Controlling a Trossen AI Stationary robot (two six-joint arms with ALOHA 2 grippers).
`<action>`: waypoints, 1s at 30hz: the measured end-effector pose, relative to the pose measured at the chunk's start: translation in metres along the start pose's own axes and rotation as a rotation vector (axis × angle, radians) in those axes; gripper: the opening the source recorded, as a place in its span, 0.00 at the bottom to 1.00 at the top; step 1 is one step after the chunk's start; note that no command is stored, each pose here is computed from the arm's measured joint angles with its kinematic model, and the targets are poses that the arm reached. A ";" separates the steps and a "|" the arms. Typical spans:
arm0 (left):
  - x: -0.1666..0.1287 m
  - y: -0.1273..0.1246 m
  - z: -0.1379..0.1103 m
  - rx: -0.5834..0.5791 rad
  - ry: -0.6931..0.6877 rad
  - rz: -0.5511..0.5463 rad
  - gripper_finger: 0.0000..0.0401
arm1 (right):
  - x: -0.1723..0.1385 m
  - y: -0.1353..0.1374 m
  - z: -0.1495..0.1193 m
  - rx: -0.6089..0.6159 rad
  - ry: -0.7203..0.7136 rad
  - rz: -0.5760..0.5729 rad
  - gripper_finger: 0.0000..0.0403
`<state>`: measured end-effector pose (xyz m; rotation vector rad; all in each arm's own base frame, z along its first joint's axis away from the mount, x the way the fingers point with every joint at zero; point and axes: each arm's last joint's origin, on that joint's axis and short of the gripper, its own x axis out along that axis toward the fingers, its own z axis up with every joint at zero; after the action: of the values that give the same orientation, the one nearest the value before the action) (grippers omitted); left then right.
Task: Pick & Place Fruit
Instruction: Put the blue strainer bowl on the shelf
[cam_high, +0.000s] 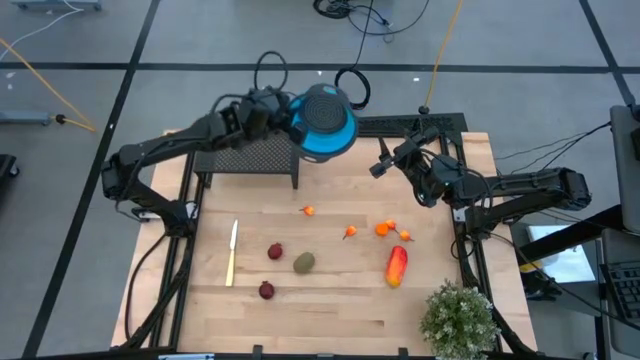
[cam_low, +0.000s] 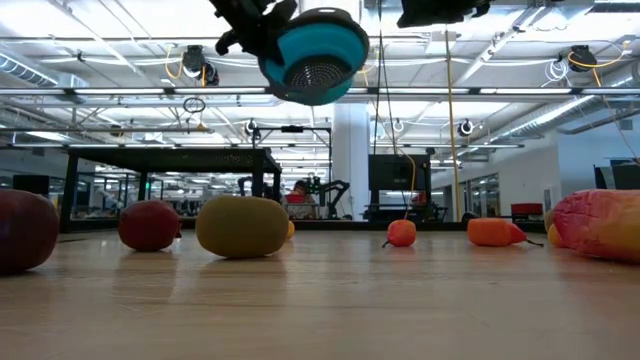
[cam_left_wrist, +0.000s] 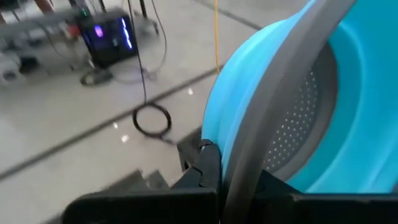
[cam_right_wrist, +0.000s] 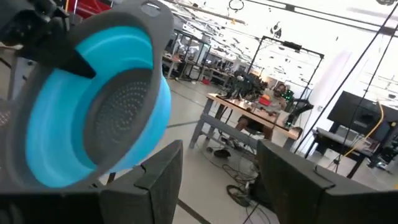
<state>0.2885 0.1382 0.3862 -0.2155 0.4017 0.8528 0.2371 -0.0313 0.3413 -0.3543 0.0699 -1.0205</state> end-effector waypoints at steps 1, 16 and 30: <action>-0.001 0.003 0.001 -0.013 0.025 -0.010 0.00 | 0.000 0.000 0.000 0.000 0.001 -0.002 0.49; -0.005 0.045 -0.006 -0.170 0.346 -0.114 0.00 | -0.001 -0.004 -0.005 -0.051 0.106 -0.158 0.49; -0.023 0.093 -0.015 -0.361 0.539 -0.063 0.00 | -0.001 -0.001 -0.011 -0.118 0.133 -0.130 0.48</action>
<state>0.1998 0.1768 0.3804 -0.7982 0.7373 0.7947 0.2338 -0.0337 0.3314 -0.4016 0.2303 -1.1712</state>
